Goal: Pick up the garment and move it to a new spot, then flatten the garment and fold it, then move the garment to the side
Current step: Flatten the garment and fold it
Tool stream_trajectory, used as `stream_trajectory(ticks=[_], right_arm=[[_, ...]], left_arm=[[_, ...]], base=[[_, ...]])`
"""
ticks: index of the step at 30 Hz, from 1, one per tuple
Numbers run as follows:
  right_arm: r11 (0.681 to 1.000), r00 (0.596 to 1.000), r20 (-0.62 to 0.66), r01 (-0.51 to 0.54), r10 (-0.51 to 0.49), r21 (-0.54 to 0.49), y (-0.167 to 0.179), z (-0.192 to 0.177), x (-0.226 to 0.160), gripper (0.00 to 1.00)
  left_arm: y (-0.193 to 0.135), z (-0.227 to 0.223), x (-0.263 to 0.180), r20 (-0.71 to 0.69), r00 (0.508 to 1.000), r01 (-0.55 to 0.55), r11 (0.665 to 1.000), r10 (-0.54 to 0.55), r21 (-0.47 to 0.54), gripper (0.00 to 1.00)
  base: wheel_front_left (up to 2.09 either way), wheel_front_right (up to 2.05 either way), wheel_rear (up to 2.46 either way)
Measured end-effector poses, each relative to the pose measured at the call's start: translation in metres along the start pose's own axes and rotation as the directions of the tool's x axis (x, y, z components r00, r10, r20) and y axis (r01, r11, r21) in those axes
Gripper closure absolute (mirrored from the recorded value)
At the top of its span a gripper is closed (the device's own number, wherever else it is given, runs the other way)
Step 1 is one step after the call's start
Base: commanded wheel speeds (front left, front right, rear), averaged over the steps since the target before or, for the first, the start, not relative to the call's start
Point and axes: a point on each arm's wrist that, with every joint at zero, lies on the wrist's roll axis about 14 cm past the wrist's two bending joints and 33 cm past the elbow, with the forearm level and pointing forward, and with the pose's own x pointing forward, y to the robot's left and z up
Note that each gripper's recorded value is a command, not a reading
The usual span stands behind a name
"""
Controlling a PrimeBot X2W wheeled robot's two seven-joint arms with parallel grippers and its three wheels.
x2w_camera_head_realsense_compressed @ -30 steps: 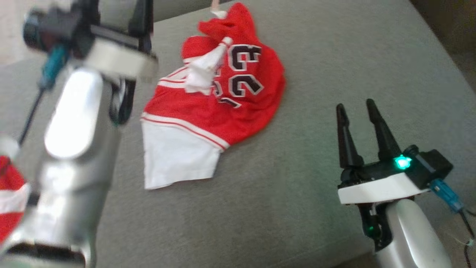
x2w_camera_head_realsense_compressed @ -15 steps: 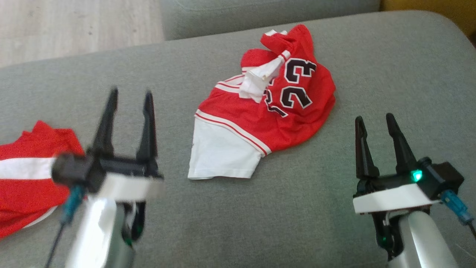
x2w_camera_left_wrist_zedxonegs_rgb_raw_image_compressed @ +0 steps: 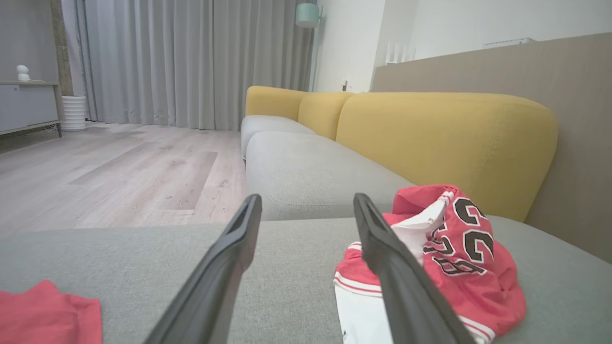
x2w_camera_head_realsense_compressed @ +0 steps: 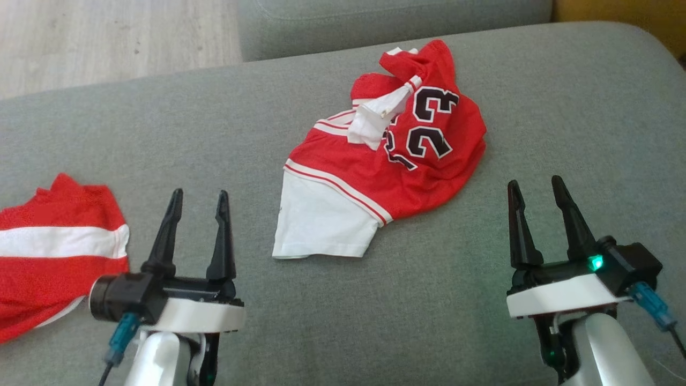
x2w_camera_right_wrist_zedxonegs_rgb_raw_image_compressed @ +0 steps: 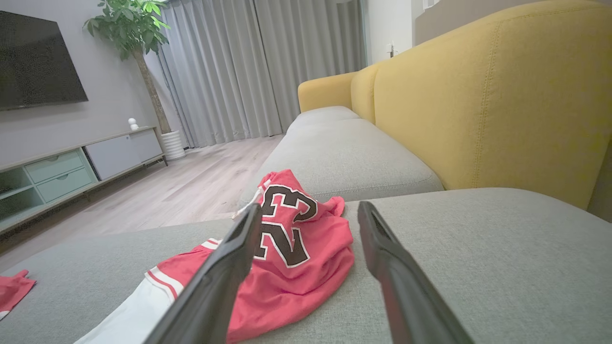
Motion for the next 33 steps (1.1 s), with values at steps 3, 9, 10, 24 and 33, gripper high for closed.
stream_trajectory(ticks=[3,9,10,24,33], right_arm=[[1.000,1.000,-0.010,0.012,-0.012,-0.001,-0.004,-0.004,0.001,0.00],[0.999,0.998,-0.048,0.044,-0.044,-0.005,-0.016,-0.017,0.002,0.00],[0.999,0.997,-0.051,0.051,-0.051,-0.007,-0.018,-0.018,0.004,0.00],[0.994,0.989,-0.106,0.104,-0.106,-0.020,-0.039,-0.037,0.008,0.00],[0.995,0.990,-0.091,0.103,-0.104,-0.018,-0.040,-0.033,0.013,0.00]], left_arm=[[-0.001,-0.017,0.005,-0.050,0.999,0.019,1.000,-0.018,0.014,0.00],[-0.013,-0.061,0.033,-0.218,0.969,0.134,0.988,-0.115,0.073,0.00],[-0.016,-0.067,0.040,-0.246,0.960,0.158,0.984,-0.134,0.084,0.00],[-0.036,-0.145,0.095,-0.591,0.779,0.394,0.898,-0.211,0.197,0.00],[-0.036,-0.153,0.104,-0.631,0.750,0.431,0.870,-0.199,0.237,1.00]], base=[[0.00,0.00,0.00],[0.00,0.00,0.00],[0.00,0.00,0.00],[0.00,0.00,0.00],[0.00,0.00,0.00]])
